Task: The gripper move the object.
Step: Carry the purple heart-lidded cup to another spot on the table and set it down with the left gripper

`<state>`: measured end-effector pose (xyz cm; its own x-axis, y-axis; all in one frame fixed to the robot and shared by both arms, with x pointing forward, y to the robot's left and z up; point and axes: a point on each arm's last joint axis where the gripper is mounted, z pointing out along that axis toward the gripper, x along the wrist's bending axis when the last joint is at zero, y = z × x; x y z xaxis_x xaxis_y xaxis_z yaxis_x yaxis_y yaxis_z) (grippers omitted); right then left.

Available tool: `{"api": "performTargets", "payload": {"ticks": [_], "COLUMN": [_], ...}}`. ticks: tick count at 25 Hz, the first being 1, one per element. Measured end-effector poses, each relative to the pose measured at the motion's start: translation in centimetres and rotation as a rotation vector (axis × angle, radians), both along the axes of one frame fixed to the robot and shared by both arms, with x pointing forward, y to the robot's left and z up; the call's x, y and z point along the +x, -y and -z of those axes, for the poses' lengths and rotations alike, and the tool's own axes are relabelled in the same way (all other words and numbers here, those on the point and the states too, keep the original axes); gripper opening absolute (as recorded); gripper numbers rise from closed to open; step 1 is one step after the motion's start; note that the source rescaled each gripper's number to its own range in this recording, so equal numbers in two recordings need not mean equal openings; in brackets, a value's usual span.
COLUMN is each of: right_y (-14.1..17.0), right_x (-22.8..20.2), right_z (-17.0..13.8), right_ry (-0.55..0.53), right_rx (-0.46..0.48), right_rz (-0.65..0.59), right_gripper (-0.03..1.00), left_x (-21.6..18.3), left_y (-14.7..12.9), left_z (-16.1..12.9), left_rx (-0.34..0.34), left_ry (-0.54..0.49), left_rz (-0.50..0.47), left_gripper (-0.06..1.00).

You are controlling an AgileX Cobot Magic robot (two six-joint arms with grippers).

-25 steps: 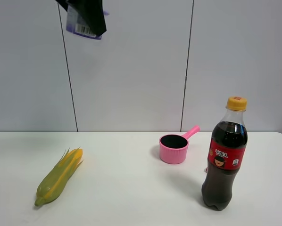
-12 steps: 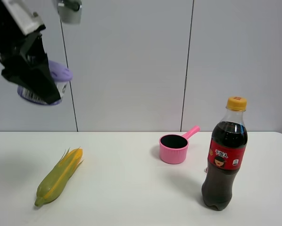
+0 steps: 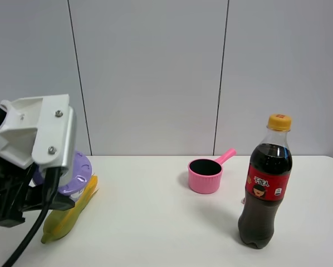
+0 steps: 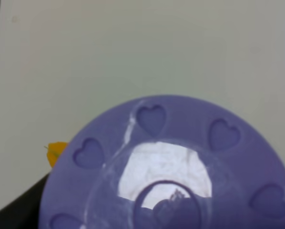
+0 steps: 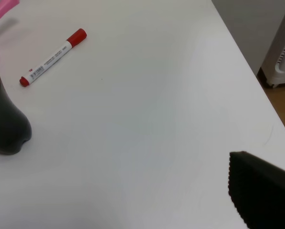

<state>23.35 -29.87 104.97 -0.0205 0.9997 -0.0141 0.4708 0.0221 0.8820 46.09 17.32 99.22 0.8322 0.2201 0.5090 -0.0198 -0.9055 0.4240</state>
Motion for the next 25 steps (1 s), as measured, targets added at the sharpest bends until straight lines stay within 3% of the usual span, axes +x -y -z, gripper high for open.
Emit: {"api": "performTargets", "payload": {"ticks": [3,6,15,21,25], "right_y": [0.0,0.0,0.0,0.0,0.0], "right_x": [0.0,0.0,0.0,0.0,0.0], "right_z": [0.0,0.0,0.0,0.0,0.0], "right_ry": [0.0,0.0,0.0,0.0,0.0], "right_rx": [0.0,0.0,0.0,0.0,0.0], "right_rz": [0.0,0.0,0.0,0.0,0.0], "right_gripper": [1.0,1.0,1.0,1.0,1.0], "left_x": [-0.4,-0.5,0.1,0.8,1.1], "left_y": [-0.3,-0.2,1.3,1.9,2.1], "left_z": [0.9,1.0,4.0,6.1,6.6], "left_rx": [0.056,0.052,0.015,0.05,0.059], "left_ry": [0.045,0.045,-0.221,-0.273,-0.249], "left_rz": [0.072,0.077,0.06,0.114,0.145], "left_gripper": [0.01,0.01,0.01,0.01,0.01]}}
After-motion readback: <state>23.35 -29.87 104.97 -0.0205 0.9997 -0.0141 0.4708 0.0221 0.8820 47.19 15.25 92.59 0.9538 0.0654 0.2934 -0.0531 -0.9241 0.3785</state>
